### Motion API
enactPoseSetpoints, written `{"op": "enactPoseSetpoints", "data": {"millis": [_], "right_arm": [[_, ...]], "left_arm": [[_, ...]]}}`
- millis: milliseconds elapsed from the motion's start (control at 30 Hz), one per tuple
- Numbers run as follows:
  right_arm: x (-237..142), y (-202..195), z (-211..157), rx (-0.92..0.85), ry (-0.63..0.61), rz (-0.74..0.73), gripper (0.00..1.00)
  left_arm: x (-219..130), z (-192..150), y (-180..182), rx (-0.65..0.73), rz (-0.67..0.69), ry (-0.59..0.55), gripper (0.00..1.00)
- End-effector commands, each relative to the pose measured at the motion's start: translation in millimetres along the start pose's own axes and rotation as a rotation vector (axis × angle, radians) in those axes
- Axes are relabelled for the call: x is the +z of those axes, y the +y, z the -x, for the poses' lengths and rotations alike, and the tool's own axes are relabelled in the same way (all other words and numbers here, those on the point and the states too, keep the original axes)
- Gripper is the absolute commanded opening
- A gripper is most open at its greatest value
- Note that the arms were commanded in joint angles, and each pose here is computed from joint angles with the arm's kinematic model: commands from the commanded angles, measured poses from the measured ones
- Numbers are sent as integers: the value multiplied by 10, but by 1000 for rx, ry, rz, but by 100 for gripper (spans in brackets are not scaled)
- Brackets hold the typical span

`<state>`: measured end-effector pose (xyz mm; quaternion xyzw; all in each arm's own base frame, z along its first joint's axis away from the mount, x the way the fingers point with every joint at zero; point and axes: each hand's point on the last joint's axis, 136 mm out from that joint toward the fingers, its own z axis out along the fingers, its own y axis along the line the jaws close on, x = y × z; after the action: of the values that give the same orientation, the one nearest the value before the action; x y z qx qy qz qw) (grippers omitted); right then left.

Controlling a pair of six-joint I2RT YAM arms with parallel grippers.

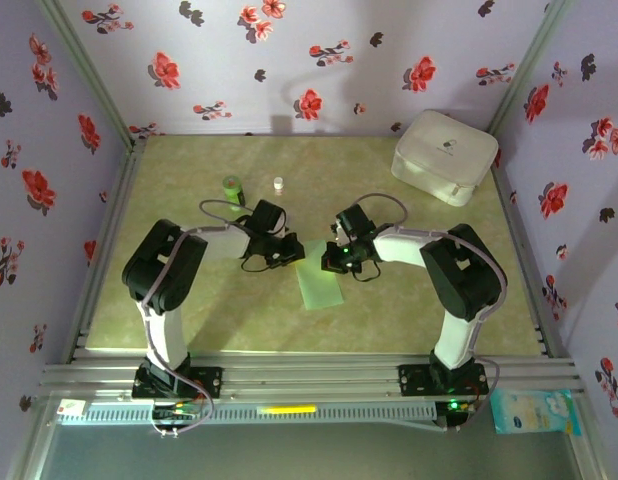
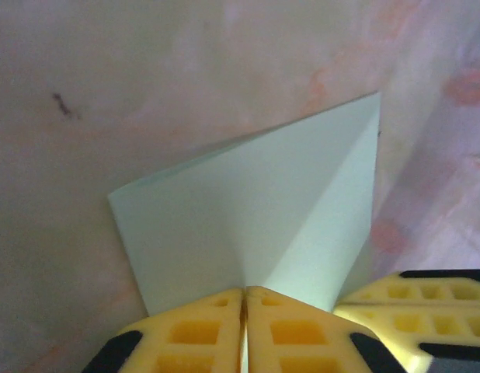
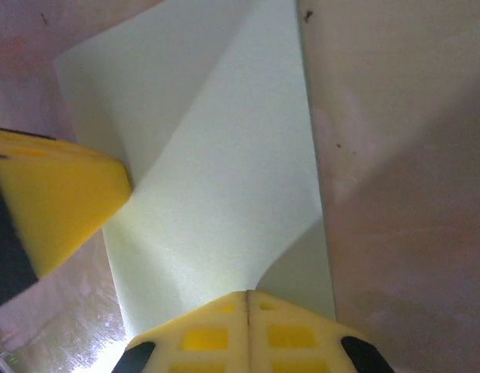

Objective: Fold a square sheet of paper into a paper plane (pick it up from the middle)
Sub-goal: First fold the square sheet of paper in half at the center of the table.

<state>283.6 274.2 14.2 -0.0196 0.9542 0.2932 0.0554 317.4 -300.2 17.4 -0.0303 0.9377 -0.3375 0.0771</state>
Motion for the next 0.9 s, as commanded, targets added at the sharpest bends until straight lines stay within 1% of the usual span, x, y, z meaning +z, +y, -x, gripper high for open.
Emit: {"op": "enactPoseSetpoints", "data": {"millis": [0, 167, 233, 333, 533, 633, 867], "right_arm": [[69, -720, -496, 132, 136, -256, 0], [75, -724, -503, 133, 136, -254, 0], [72, -720, -498, 133, 135, -253, 0], [72, -715, -497, 137, 132, -250, 0], [74, -718, -499, 136, 131, -250, 0], [84, -720, -499, 137, 132, -249, 0], [95, -733, -509, 133, 141, -253, 0]], "left_arm": [[87, -2, 268, -19, 75, -12, 9], [40, 144, 473, -120, 108, -45, 9], [6, 233, 501, -157, 113, -67, 9], [-33, 340, 485, -168, 117, -98, 9], [-37, 443, 451, -189, 154, -80, 11], [-67, 483, 451, -192, 173, -90, 12], [-107, 565, 368, -190, 159, -111, 15]]}}
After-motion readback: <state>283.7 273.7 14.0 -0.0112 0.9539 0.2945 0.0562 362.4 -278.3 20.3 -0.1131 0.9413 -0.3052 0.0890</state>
